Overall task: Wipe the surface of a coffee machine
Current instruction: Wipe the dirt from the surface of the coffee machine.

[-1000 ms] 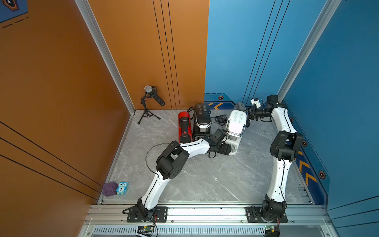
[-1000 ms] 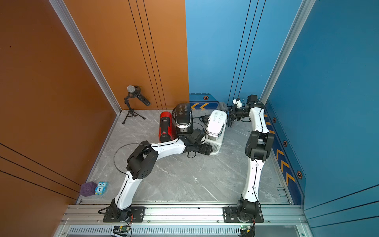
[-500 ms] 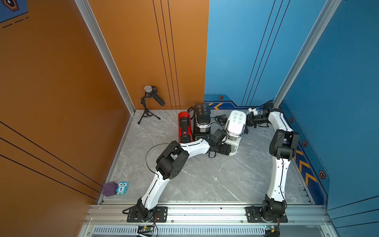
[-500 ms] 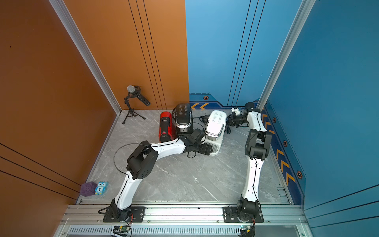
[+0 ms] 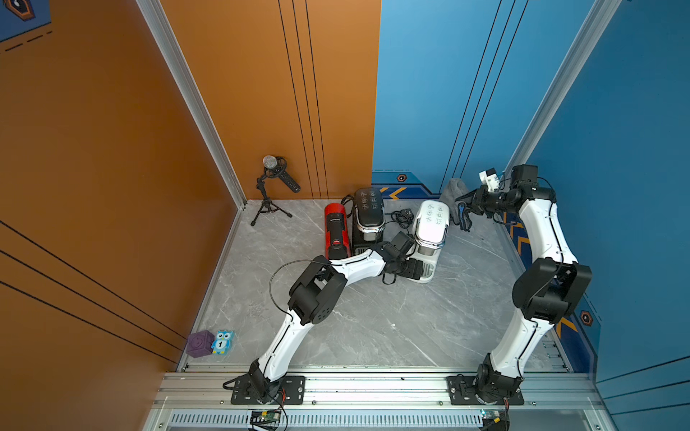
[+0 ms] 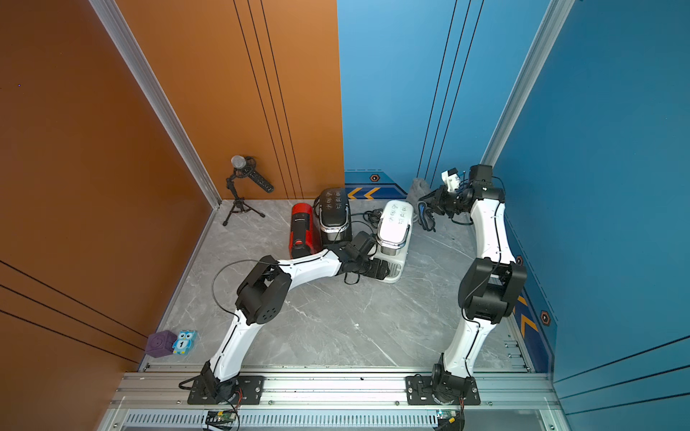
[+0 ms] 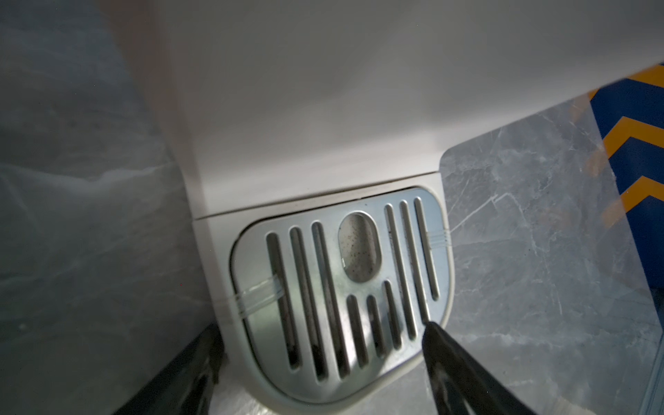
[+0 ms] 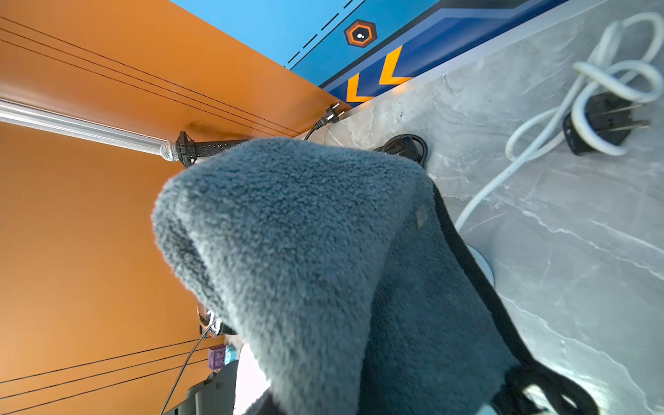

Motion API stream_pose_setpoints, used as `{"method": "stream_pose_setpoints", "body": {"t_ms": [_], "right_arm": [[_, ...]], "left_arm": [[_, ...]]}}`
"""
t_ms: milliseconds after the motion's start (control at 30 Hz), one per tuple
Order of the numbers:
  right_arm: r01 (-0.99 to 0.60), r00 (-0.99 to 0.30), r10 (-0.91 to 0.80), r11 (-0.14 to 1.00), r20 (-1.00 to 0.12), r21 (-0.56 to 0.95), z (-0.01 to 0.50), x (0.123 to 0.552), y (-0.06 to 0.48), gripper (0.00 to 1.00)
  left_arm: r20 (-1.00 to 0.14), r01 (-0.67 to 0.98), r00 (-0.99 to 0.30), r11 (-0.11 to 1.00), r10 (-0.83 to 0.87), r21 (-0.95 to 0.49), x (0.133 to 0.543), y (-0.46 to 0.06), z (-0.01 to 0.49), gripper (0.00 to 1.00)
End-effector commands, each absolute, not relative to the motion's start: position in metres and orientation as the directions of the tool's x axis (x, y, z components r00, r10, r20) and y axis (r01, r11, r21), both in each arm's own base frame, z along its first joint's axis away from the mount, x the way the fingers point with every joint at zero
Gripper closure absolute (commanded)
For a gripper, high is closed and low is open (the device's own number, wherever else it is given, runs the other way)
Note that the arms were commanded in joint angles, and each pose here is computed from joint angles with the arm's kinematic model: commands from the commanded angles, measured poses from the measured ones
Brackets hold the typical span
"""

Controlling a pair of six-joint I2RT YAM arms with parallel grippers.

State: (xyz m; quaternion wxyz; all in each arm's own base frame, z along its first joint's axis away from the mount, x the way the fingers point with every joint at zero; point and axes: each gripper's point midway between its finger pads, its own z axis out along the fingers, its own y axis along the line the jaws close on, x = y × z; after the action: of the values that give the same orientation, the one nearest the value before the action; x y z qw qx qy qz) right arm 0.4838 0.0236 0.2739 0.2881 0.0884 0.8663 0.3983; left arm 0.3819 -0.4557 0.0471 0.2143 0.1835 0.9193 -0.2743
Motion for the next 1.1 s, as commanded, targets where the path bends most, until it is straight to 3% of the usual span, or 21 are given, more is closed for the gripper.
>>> {"method": "stream_pose_setpoints", "body": {"t_ms": [0, 233, 533, 967, 1067], "right_arm": [[0.018, -0.797, 0.43, 0.719, -0.424, 0.695, 0.238, 0.481, 0.016, 0.84], [0.166, -0.758, 0.532, 0.717, -0.377, 0.677, 0.163, 0.467, 0.004, 0.84], [0.231, -0.815, 0.512, 0.714, -0.269, 0.661, 0.086, 0.471, 0.022, 0.85], [0.073, -0.72, 0.536, 0.69, -0.441, 0.72, 0.209, 0.477, 0.027, 0.84], [0.082, -0.704, 0.543, 0.703, -0.458, 0.706, 0.213, 0.476, 0.019, 0.84]], "left_arm": [[-0.477, 0.472, -0.848, 0.741, 0.233, -0.477, 0.375, -0.479, 0.035, 0.13], [-0.475, 0.476, -0.847, 0.737, 0.239, -0.479, 0.372, -0.484, 0.032, 0.13], [-0.48, 0.483, -0.843, 0.733, 0.241, -0.48, 0.369, -0.489, 0.034, 0.13], [-0.492, 0.506, -0.833, 0.707, 0.252, -0.495, 0.365, -0.5, 0.043, 0.12], [-0.497, 0.521, -0.827, 0.687, 0.261, -0.506, 0.361, -0.506, 0.049, 0.13]]}}
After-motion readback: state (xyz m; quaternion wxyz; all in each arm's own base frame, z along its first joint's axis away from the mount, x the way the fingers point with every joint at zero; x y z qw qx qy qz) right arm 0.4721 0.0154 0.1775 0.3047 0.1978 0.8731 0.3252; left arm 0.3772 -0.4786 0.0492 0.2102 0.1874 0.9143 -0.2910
